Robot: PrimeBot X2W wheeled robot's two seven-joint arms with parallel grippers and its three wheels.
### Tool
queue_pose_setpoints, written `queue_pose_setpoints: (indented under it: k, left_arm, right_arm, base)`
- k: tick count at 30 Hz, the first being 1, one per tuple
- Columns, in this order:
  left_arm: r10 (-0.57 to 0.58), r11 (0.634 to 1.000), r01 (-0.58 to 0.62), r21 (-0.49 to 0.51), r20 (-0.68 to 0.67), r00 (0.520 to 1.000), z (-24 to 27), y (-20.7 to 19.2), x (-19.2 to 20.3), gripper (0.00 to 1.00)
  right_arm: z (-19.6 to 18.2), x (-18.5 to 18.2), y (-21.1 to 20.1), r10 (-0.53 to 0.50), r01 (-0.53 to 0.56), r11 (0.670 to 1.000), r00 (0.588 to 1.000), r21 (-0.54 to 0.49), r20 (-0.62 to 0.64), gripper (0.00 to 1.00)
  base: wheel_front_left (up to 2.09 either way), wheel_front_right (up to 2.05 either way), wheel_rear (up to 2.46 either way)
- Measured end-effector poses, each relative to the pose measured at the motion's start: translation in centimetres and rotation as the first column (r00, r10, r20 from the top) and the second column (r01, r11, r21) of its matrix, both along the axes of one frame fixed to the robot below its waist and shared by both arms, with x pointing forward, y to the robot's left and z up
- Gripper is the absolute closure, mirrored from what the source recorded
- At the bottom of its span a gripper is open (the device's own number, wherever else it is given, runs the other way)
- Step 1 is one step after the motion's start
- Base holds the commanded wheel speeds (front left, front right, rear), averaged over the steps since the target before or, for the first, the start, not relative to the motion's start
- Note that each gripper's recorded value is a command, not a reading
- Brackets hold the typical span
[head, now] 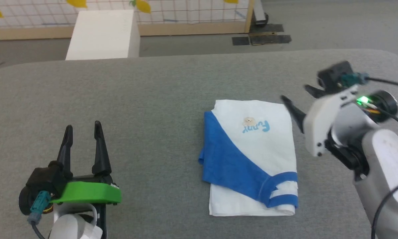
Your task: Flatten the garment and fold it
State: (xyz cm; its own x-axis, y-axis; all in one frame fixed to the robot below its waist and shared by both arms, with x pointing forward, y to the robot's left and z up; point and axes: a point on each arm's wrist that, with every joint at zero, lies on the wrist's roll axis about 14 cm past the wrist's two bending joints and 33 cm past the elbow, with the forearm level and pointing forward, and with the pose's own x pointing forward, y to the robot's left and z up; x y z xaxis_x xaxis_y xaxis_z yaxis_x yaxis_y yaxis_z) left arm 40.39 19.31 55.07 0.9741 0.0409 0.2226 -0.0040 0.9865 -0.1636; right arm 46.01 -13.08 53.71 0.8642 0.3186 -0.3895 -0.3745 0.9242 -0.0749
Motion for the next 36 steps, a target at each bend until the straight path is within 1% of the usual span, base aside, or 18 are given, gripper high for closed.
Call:
queue_pose_setpoints:
  k: [3, 5, 7, 12, 18, 19, 25, 26, 27, 28, 33, 36]
  left_arm:
    - [-0.020, 1.000, 0.020, 0.020, 0.007, 1.000, 0.2, -0.9, 0.3, 0.00]
    - [-0.028, 0.999, 0.028, 0.021, 0.000, 1.000, -0.1, -1.1, 0.4, 0.00]
    - [-0.034, 0.999, 0.034, 0.020, -0.010, 0.999, -0.4, -1.4, 0.6, 0.00]
    - [-0.032, 0.999, 0.033, 0.018, -0.043, 0.999, -1.7, -1.3, 0.9, 0.00]
    - [-0.017, 1.000, 0.018, 0.018, -0.071, 0.997, -2.7, -0.8, 1.1, 0.00]
    - [0.000, 1.000, 0.002, 0.020, -0.088, 0.996, -3.3, -0.3, 1.0, 0.00]
    - [0.016, 1.000, -0.014, 0.022, -0.108, 0.994, -3.9, 0.3, 0.8, 0.00]
    - [0.016, 1.000, -0.013, 0.021, -0.110, 0.994, -3.9, 0.2, 0.8, 0.00]
    - [0.014, 1.000, -0.012, 0.020, -0.109, 0.994, -3.9, 0.2, 0.8, 0.00]
    - [0.014, 1.000, -0.012, 0.019, -0.108, 0.994, -3.9, 0.2, 0.8, 0.00]
    - [0.008, 1.000, -0.007, 0.013, -0.100, 0.995, -3.5, 0.0, 0.7, 0.00]
    - [0.002, 1.000, -0.001, 0.010, -0.091, 0.996, -3.2, -0.2, 0.6, 0.00]
  right_arm:
    - [-1.7, -0.8, -3.4, -0.129, 0.128, 0.991, 0.992, -0.024, -0.013, 0.00]
    - [-3.4, -1.5, -4.5, -0.178, 0.176, 0.984, 0.983, -0.039, -0.052, 0.00]
    - [-5.8, -2.4, -4.4, -0.202, 0.199, 0.979, 0.972, -0.038, -0.117, 0.00]
    - [-10.1, -3.5, -2.8, -0.196, 0.195, 0.980, 0.950, -0.031, -0.244, 0.00]
    - [-14.2, -4.1, -1.9, -0.191, 0.177, 0.982, 0.915, -0.073, -0.355, 0.00]
    - [-15.7, -4.3, -1.4, -0.181, 0.162, 0.983, 0.900, -0.082, -0.396, 0.00]
    - [-16.5, -3.9, -0.9, -0.169, 0.143, 0.985, 0.894, -0.093, -0.415, 0.00]
    - [-16.5, -3.9, -0.9, -0.170, 0.143, 0.985, 0.893, -0.093, -0.416, 0.52]
    - [-16.5, -3.9, -0.9, -0.171, 0.145, 0.985, 0.893, -0.094, -0.417, 0.60]
    - [-16.4, -3.9, -1.0, -0.171, 0.146, 0.985, 0.892, -0.093, -0.418, 1.00]
    - [-16.2, -4.1, -0.9, -0.163, 0.139, 0.986, 0.893, -0.086, -0.420, 1.00]
    - [-15.8, -4.1, -1.1, -0.146, 0.117, 0.989, 0.901, -0.096, -0.408, 1.00]
  base:
    - [0.00, 0.00, 0.00]
    - [0.00, 0.00, 0.00]
    - [0.00, 0.00, 0.00]
    - [0.00, 0.00, 0.00]
    - [0.00, 0.00, 0.00]
    - [0.00, 0.00, 0.00]
    - [0.00, 0.00, 0.00]
    - [0.00, 0.00, 0.00]
    - [0.00, 0.00, 0.00]
    - [0.00, 0.00, 0.00]
    - [0.00, 0.00, 0.00]
    - [0.00, 0.00, 0.00]
